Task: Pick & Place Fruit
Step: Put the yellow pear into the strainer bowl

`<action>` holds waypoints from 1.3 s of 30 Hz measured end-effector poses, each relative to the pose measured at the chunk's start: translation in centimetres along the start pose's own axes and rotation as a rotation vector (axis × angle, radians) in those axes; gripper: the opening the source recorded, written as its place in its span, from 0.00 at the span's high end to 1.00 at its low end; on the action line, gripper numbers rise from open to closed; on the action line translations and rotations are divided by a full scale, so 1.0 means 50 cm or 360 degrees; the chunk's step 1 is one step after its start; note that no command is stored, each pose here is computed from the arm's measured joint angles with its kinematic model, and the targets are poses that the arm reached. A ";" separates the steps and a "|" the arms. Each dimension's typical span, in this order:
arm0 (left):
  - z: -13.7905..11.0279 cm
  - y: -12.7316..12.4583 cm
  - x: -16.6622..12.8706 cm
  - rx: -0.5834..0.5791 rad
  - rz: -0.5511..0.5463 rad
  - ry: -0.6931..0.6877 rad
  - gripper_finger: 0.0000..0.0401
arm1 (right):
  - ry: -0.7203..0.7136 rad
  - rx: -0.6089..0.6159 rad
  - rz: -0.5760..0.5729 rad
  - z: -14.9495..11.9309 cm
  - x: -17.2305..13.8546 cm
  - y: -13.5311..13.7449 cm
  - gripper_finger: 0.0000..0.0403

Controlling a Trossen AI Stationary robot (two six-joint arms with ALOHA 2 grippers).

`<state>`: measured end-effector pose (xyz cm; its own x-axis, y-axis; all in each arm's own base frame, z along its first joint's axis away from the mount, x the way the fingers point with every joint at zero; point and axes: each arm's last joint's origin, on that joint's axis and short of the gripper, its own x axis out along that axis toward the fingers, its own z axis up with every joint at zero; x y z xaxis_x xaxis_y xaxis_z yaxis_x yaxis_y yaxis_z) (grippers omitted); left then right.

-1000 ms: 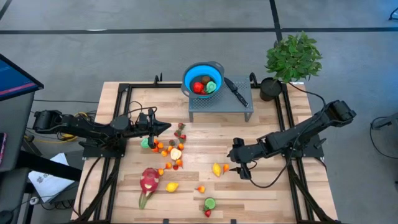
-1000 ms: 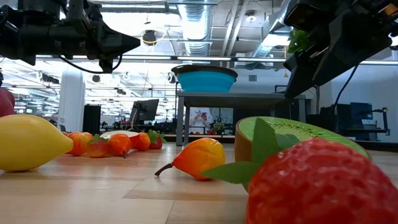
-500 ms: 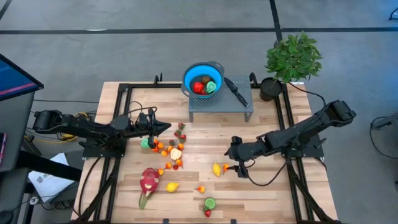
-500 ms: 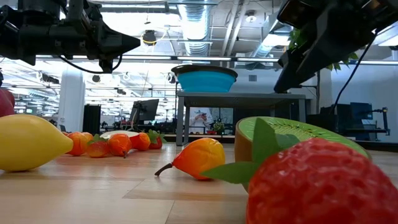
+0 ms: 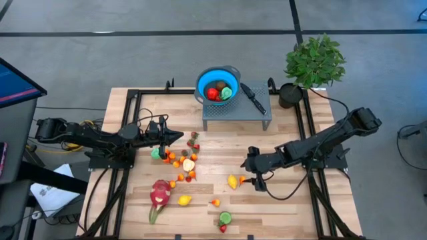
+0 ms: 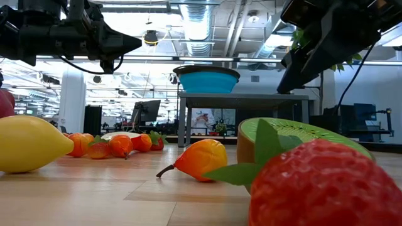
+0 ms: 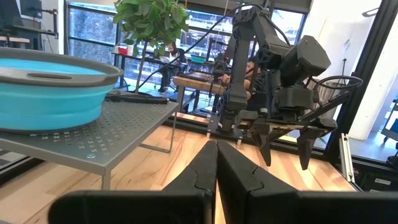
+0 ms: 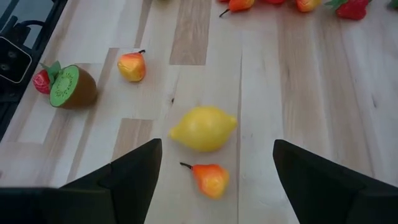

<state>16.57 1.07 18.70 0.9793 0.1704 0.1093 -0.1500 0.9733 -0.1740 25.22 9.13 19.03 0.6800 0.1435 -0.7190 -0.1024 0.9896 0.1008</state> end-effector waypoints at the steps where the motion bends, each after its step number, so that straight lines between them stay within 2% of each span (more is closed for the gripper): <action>1: 0.000 0.000 0.000 0.0000 0.0000 0.0001 1.00 | 0.0022 -0.0003 -0.0005 -0.003 0.008 0.000 0.25; 7: 0.000 0.000 0.000 0.0000 0.0001 0.0002 1.00 | 0.0221 -0.0023 0.0037 -0.036 0.063 0.005 0.25; 9: 0.000 0.000 0.000 0.0000 0.0000 0.0001 1.00 | 0.0238 -0.0010 0.0083 -0.039 0.076 0.007 0.25; 15: 0.000 0.000 0.000 0.0000 0.0001 0.0003 1.00 | 0.0329 -0.0030 0.0065 -0.057 0.100 0.007 0.25; 30: 0.000 0.000 0.000 0.0000 0.0000 0.0001 1.00 | 0.0326 -0.0035 0.0060 -0.069 0.136 0.007 0.25; 33: 0.000 0.000 0.000 0.0000 0.0000 0.0001 1.00 | 0.0328 -0.0035 0.0059 -0.069 0.136 0.007 0.28; 39: 0.000 0.000 0.000 0.0000 0.0000 0.0001 1.00 | 0.0333 -0.0035 0.0050 -0.070 0.136 0.006 0.39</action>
<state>16.57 1.07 18.69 0.9794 0.1705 0.1084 -0.1502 0.9732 -0.1741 27.27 10.41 11.76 0.5109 0.1678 -0.8431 -0.1384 0.9840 0.1120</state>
